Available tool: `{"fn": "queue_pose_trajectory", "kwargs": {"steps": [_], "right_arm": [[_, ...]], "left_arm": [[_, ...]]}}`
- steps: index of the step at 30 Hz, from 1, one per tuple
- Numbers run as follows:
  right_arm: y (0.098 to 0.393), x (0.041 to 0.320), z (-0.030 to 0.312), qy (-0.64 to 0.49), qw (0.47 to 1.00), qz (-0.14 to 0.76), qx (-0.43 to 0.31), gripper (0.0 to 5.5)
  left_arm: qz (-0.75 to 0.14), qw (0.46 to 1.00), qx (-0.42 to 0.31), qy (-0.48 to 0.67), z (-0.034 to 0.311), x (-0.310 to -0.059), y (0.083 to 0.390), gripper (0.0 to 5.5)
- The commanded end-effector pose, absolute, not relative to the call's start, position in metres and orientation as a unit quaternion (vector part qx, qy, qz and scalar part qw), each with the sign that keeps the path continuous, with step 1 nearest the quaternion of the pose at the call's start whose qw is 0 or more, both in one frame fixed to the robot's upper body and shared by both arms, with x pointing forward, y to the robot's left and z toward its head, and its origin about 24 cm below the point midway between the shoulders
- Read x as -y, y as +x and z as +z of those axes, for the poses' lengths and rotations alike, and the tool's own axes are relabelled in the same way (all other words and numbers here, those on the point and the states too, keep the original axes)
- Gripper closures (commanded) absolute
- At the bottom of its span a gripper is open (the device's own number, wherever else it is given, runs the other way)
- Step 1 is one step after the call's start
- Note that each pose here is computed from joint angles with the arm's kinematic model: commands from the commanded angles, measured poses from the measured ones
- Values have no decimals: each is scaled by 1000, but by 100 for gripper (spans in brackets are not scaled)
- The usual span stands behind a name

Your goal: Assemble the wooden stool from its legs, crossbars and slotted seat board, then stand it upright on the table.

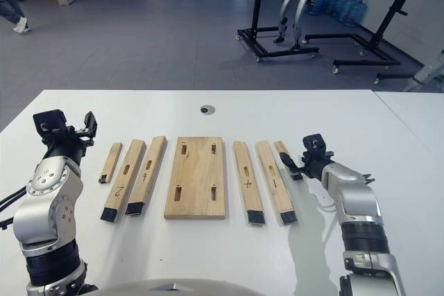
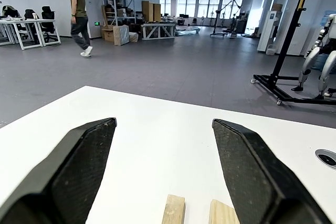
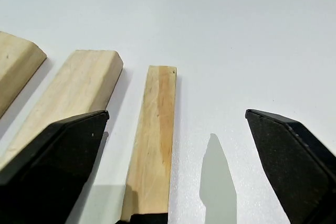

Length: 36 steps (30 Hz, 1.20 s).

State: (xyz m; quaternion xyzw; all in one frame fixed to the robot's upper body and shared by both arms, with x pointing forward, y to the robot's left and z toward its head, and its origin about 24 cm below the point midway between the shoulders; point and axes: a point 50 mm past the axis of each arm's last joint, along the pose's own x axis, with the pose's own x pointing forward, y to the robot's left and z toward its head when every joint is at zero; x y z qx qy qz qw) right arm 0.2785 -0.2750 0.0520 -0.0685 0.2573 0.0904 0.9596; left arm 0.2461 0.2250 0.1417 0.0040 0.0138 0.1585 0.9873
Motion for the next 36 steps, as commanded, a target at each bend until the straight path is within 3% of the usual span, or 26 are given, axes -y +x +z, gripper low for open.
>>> {"fn": "queue_pose_trajectory", "kwargs": {"steps": [1,8,15,25,29,32,36], "right_arm": [[272,282,37,-81,948,93,-293,70],[253,273,22,-74,931,135,-332,70],[250,266,7,-78,919,133,-363,214],[242,276,0,-85,914,108,-382,396],[241,280,0,-87,912,105,-387,419],[249,286,11,-71,925,87,-363,419],[284,302,71,-51,970,49,-231,419]], "left_arm": [[158,987,-8,8,144,-225,250,214],[164,986,-6,4,143,-225,249,214],[163,987,-4,1,144,-224,251,214],[167,986,-2,-5,145,-225,252,214],[167,986,-3,-8,145,-226,253,214],[164,986,-1,-23,147,-226,255,214],[113,991,5,-74,159,-230,262,214]]}}
